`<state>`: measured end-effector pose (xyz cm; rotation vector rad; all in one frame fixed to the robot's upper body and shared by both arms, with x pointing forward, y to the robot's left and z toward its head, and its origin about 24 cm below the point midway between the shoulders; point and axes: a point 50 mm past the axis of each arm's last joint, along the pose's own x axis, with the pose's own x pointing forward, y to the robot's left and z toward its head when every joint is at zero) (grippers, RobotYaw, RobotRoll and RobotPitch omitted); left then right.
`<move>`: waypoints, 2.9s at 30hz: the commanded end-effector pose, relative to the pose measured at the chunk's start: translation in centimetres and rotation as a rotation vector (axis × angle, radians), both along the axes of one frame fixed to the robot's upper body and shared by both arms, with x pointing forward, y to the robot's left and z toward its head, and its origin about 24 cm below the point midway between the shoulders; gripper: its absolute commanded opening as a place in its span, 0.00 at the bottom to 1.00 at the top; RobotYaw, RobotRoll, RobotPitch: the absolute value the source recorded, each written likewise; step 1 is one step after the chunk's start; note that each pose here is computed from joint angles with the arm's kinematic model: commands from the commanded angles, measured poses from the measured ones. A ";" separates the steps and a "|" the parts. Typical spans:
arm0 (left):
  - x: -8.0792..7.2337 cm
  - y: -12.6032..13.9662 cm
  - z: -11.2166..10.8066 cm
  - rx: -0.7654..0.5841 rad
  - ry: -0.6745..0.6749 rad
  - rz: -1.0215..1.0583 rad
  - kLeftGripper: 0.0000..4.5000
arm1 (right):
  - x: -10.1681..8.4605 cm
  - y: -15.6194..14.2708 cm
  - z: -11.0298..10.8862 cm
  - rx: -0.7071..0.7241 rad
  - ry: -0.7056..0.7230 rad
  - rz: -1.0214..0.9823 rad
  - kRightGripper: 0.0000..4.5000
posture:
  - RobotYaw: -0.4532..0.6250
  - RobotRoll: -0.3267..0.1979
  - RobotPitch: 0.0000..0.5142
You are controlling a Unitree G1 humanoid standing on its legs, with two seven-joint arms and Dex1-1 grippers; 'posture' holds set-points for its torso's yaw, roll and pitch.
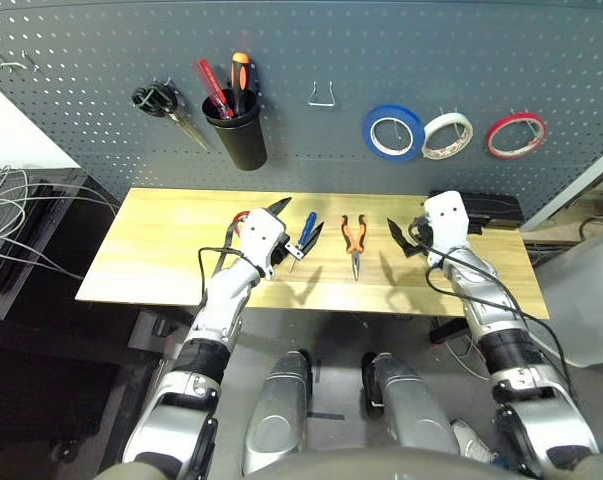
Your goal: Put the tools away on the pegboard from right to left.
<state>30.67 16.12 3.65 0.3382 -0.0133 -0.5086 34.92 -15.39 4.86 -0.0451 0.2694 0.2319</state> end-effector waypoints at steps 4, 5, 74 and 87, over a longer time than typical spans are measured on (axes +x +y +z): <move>-0.2 0.9 -1.6 0.106 0.157 0.082 1.00 | 0.8 1.6 -2.3 0.062 0.244 -0.048 1.00 | 0.51 0.62 0.44; -0.2 0.9 -1.7 0.117 0.169 0.081 1.00 | 1.0 2.1 -2.3 0.061 0.258 -0.038 1.00 | 0.52 0.62 0.45; -3.3 -2.7 0.2 -0.044 0.060 -0.082 1.00 | 2.3 8.3 1.6 0.138 0.258 -0.042 1.00 | 0.56 0.62 0.72; -3.9 -2.4 0.1 -0.043 0.063 -0.070 1.00 | 2.8 9.3 0.0 0.080 0.264 -0.085 1.00 | 0.61 0.62 0.74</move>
